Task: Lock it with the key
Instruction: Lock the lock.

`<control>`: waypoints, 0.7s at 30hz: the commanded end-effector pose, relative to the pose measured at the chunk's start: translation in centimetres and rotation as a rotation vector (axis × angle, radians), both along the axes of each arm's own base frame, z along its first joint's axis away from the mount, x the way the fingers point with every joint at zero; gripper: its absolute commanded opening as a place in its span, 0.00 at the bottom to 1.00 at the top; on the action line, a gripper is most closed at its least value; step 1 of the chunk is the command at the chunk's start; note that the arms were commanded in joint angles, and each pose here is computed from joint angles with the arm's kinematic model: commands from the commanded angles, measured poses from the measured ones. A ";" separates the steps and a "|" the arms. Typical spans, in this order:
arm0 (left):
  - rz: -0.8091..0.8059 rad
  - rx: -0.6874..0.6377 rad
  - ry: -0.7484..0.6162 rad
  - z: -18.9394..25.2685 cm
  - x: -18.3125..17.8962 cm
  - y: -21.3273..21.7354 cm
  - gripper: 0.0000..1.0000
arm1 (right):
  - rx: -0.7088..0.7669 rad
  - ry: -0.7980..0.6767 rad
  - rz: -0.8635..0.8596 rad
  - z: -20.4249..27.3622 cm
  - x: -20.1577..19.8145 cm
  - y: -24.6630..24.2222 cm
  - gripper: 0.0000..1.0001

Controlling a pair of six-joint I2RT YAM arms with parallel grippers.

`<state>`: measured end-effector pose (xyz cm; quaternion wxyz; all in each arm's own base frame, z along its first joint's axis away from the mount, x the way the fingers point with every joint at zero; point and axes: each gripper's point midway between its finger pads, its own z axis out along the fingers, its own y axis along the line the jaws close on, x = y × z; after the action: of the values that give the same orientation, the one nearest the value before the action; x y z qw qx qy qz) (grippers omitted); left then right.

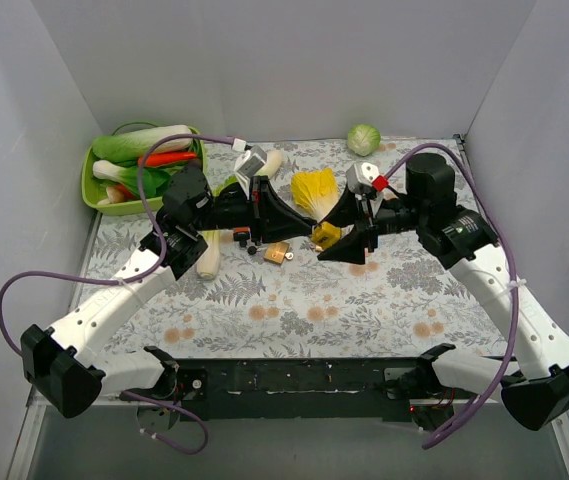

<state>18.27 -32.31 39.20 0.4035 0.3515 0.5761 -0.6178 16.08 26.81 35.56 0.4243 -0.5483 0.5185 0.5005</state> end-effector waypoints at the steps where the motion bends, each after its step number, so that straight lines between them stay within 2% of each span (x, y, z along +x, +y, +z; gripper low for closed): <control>1: 0.036 -0.052 -0.053 1.9 0.0 0.6 0.00 | 0.020 -0.043 -0.017 1.2 0.4 0.8 0.58; 3: 0.055 -0.052 -0.048 1.8 0.3 0.7 0.00 | 0.012 -0.042 -0.032 0.9 0.7 0.9 0.48; 4: 0.056 -0.054 -0.052 1.9 0.3 0.8 0.00 | 0.009 -0.040 -0.038 0.8 0.8 0.9 0.38; 6: 0.060 -0.052 -0.057 1.7 0.4 0.9 0.00 | 0.003 -0.030 -0.042 0.7 0.9 1.0 0.23; 8: 0.057 -0.045 -0.077 1.4 0.3 1.1 0.00 | -0.008 -0.015 -0.044 0.4 1.0 1.0 0.02; 9: 0.044 -0.033 -0.084 1.1 0.1 1.1 0.02 | -0.013 -0.012 -0.046 0.4 1.2 1.1 0.01; 10: 0.032 -0.025 -0.108 1.3 -0.2 1.1 0.11 | -0.017 -0.007 -0.046 0.3 1.2 1.1 0.01; 11: 0.022 0.021 -0.079 0.1 -0.2 1.2 0.37 | -0.019 -0.008 -0.042 0.2 1.2 1.1 0.01; 13: -0.008 0.064 -0.126 -0.1 -0.5 1.4 0.50 | -0.022 -0.003 -0.032 0.2 1.0 1.1 0.01; 14: -0.027 0.115 -0.079 -1.2 -0.7 1.6 0.55 | -0.022 -0.006 -0.027 0.1 0.9 1.1 0.01; 17: -0.095 0.157 -0.091 -2.0 -1.5 2.3 0.61 | -0.026 -0.009 -0.003 0.1 0.5 1.0 0.01; 21: -0.077 0.189 -0.125 -1.9 -1.2 2.7 0.59 | -0.043 -0.012 0.036 -0.4 0.0 1.0 0.01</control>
<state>18.07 -30.58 37.29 0.3883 0.4153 0.5943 -0.5688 17.21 27.62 32.79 0.3895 -0.5371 0.5666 0.4887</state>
